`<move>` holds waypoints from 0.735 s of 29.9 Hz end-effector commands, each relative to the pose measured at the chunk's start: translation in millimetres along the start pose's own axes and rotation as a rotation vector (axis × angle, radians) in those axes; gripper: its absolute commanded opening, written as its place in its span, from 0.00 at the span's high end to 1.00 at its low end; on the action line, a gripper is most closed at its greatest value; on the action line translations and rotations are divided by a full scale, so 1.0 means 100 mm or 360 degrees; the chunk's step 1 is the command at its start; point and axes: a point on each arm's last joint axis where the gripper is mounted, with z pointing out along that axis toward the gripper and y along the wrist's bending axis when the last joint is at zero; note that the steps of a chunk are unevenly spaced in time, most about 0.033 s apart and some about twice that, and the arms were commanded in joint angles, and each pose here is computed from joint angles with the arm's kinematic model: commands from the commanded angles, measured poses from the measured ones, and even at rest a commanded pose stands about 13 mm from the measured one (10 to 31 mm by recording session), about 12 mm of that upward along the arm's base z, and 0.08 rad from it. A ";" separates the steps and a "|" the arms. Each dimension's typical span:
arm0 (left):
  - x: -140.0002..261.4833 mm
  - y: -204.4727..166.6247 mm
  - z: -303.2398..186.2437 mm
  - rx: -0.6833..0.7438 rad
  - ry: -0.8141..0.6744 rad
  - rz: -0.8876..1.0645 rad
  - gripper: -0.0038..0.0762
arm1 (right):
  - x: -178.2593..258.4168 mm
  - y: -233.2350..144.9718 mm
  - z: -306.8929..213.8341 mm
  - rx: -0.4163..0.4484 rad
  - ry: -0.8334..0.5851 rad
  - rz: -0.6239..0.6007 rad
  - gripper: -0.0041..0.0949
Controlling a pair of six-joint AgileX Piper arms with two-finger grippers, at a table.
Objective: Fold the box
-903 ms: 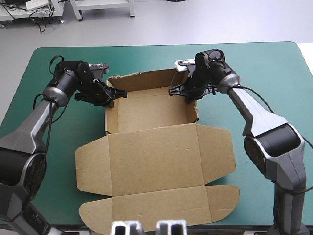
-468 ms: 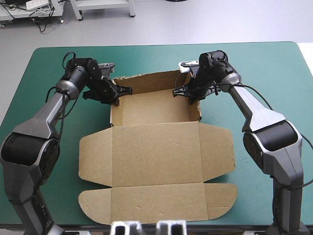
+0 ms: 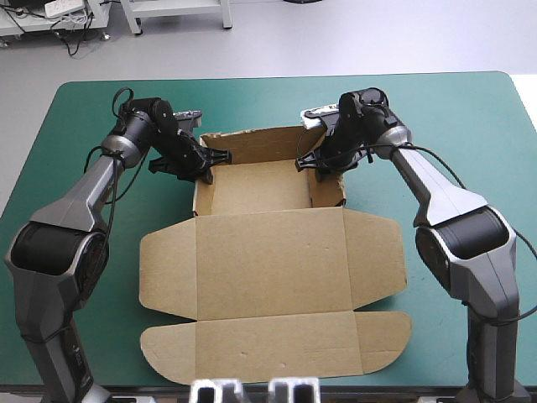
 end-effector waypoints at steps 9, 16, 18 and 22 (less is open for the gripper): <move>0.13 -0.20 -0.12 0.0185 0.0175 -0.0010 0.34 | -0.01 0.03 -0.41 0.0046 -0.0134 -0.0059 0.46; 0.12 -0.19 -0.23 0.0178 0.0119 -0.0008 0.33 | -0.02 0.02 -0.45 0.0066 -0.0141 -0.0079 0.46; 0.11 -0.19 -0.31 0.0157 0.0078 0.0013 0.33 | -0.04 0.03 -0.50 0.0066 -0.0162 -0.0099 0.46; 0.08 -0.24 -0.53 0.0144 -0.0039 0.0049 0.33 | -0.09 0.04 -0.63 0.0075 -0.0220 -0.0117 0.46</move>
